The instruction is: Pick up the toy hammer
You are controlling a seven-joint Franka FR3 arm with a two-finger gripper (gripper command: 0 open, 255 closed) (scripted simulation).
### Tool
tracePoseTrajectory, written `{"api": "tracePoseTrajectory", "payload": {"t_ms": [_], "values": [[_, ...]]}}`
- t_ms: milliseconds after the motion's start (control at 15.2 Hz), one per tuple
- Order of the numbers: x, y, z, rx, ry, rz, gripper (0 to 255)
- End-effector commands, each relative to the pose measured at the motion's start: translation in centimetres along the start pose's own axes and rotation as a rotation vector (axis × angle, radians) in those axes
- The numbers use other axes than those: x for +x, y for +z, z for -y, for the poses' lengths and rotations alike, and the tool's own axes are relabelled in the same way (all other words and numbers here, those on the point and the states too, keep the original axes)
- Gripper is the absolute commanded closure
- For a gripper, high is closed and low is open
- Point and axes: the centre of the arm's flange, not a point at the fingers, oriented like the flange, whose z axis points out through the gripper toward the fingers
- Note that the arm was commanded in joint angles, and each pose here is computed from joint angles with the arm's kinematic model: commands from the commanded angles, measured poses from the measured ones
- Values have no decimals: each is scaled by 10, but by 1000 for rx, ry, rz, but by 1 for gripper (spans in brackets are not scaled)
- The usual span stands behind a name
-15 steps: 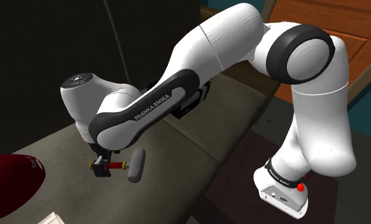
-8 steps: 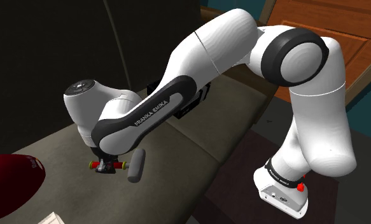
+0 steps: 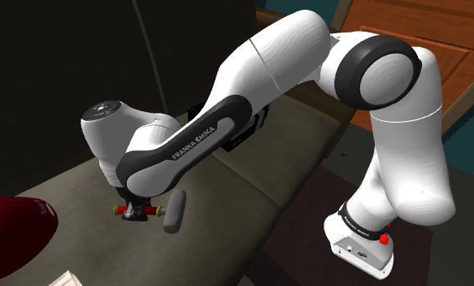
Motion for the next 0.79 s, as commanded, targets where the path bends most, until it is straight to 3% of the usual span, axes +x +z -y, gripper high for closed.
{"api": "tracePoseTrajectory", "payload": {"t_ms": [0, 726], "values": [[-1, -8, 0, 0, 0, 0, 255], [-3, -66, 3, 0, 0, 0, 255]]}}
